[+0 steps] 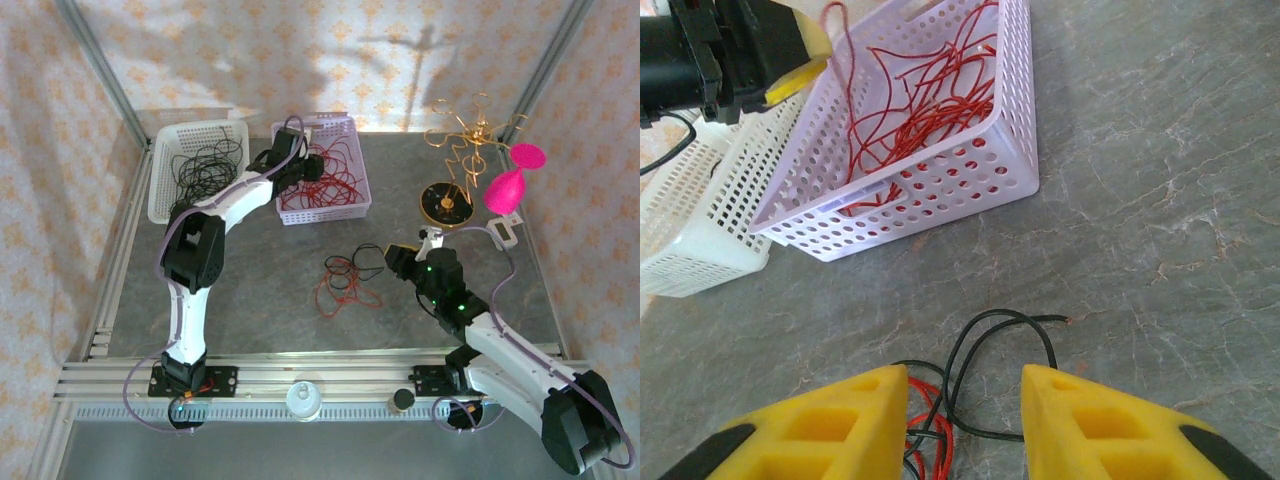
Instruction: Untangle the cables
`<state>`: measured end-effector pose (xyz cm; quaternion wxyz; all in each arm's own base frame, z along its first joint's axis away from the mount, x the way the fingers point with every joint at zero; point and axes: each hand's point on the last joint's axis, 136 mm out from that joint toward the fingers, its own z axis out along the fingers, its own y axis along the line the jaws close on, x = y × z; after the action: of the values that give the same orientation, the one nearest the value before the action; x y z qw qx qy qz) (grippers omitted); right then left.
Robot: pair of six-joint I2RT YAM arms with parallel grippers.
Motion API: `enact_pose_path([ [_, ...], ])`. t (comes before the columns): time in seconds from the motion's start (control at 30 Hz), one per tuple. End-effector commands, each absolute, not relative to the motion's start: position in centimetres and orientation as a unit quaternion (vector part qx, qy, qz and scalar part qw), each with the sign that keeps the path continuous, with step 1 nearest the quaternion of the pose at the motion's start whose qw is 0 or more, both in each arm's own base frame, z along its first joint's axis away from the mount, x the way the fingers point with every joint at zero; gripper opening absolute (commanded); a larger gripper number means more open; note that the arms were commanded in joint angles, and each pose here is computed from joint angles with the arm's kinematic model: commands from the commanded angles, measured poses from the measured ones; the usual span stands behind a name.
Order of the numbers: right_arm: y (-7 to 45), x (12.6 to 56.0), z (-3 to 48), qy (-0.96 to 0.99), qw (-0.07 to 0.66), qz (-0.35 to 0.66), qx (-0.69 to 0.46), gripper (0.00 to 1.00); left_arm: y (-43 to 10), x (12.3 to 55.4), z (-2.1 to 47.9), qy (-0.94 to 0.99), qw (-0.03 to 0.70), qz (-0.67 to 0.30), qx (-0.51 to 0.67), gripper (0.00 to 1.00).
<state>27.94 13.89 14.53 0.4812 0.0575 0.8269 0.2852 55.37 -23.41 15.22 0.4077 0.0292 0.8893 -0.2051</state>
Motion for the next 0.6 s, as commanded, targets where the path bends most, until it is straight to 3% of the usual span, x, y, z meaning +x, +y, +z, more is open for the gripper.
enact_pose_path([
  [0.0,13.3,28.0,13.8,0.831,0.479,0.272,0.069,0.35,-23.1,54.9,13.3,0.897,0.386,-0.213,0.022,0.34],
  [0.3,13.7,28.4,13.0,0.852,0.454,0.254,0.055,0.40,-22.9,54.5,13.8,0.896,0.390,-0.214,0.023,0.37],
  [0.57,13.5,28.6,13.2,0.865,0.445,0.229,0.042,0.44,-21.9,50.6,19.7,0.868,0.436,-0.236,0.022,0.37],
])
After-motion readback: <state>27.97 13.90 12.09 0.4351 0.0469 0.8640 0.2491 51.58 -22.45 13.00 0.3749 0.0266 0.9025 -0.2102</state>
